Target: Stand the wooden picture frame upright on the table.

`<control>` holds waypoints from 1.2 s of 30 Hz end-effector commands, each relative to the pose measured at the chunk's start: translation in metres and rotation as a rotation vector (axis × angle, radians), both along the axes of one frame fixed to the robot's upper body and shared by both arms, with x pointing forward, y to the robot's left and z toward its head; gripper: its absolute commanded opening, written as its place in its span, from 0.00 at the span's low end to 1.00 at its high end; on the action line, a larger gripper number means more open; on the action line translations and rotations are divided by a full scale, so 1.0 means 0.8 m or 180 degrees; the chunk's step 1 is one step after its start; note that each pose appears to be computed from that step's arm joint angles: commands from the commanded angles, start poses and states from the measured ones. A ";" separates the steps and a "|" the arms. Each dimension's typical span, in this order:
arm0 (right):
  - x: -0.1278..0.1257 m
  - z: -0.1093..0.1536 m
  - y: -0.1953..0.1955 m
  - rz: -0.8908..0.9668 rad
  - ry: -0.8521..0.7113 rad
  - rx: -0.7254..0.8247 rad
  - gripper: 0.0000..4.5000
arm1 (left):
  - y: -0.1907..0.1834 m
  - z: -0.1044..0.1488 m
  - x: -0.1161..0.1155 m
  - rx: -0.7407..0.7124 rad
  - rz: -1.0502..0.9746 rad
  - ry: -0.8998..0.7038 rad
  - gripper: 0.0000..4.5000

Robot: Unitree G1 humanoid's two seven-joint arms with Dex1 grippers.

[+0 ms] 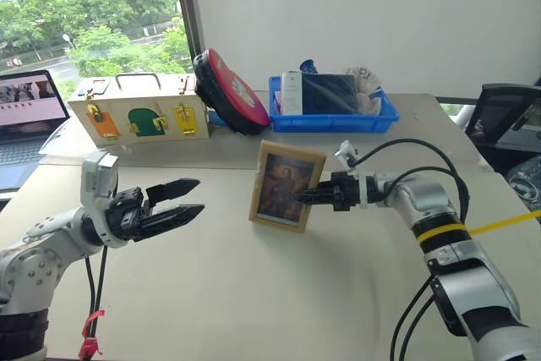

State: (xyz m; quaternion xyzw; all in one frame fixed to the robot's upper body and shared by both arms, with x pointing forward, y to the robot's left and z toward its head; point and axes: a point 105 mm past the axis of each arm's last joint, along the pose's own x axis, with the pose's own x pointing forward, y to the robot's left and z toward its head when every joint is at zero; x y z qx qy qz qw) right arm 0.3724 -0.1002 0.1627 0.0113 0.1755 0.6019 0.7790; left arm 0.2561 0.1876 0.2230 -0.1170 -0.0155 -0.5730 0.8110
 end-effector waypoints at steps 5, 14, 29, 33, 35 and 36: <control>-0.009 -0.033 0.003 0.0114 0.0495 -0.0064 0.29 | -0.005 0.010 0.000 -0.0035 -0.0043 -0.0114 1.00; -0.024 -0.062 0.015 0.0205 0.0888 -0.0012 0.29 | -0.005 0.007 0.002 -0.0027 -0.0061 -0.0087 1.00; -0.037 -0.037 0.035 0.0338 0.0494 -0.0232 0.72 | -0.003 0.001 0.011 -0.0003 -0.0065 -0.0045 1.00; -0.043 -0.027 0.032 0.0303 0.0485 -0.0220 0.99 | -0.004 -0.002 0.015 0.0037 -0.0102 -0.0055 1.00; -0.043 -0.021 0.021 0.0205 0.0480 -0.0191 0.99 | -0.002 -0.002 0.017 0.0060 -0.0107 -0.0063 1.00; -0.042 -0.020 0.012 0.0122 0.0469 -0.0178 0.99 | 0.000 -0.004 0.017 0.0089 -0.0097 -0.0062 1.00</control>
